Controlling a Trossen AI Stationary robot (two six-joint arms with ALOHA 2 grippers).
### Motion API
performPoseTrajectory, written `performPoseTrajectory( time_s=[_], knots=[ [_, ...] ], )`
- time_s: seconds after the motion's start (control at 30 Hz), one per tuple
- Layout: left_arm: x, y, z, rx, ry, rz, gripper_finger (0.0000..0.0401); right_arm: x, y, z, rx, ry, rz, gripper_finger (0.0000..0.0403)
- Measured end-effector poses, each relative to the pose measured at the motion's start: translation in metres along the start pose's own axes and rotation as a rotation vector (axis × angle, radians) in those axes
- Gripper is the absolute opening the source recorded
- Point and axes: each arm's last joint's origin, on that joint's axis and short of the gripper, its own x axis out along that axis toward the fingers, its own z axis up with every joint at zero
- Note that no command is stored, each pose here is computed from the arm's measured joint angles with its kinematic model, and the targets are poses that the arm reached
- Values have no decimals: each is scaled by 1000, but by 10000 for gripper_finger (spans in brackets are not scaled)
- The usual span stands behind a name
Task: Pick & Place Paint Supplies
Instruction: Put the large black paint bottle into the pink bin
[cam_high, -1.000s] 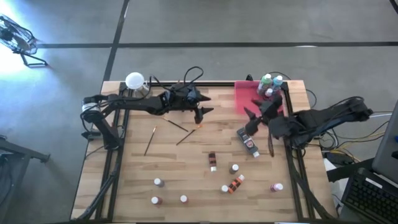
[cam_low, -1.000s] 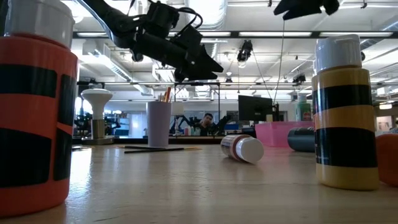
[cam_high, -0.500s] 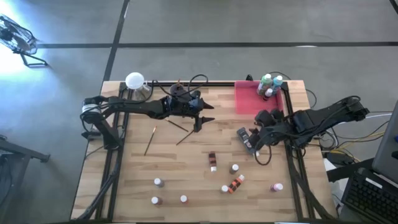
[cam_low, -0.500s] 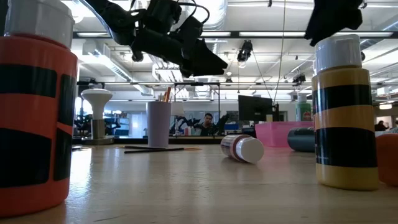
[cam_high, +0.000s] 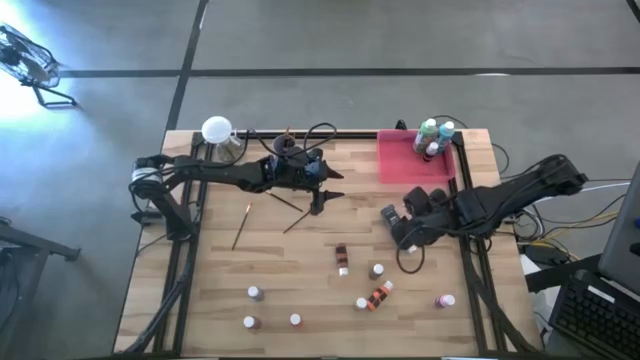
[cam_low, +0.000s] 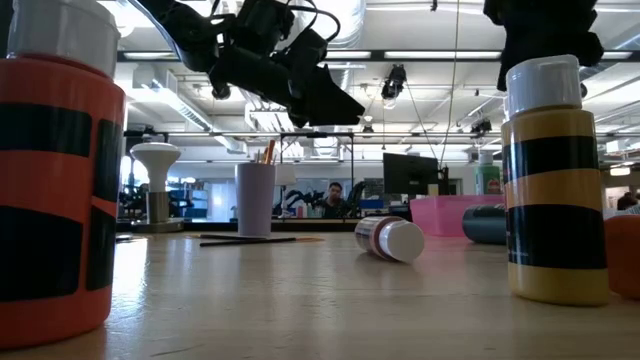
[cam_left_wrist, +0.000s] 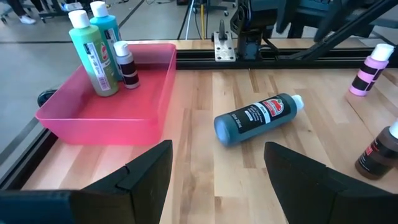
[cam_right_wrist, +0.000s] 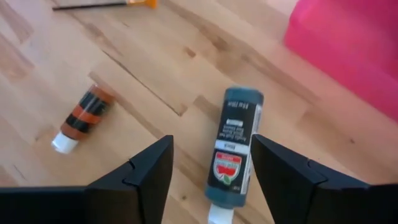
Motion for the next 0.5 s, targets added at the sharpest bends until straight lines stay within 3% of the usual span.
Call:
performPoseTrajectory(
  time_s=[0.5],
  knots=[
    [0,0,0,0,0,0,259,53,4,-23,12,176,-196,266]
  ],
)
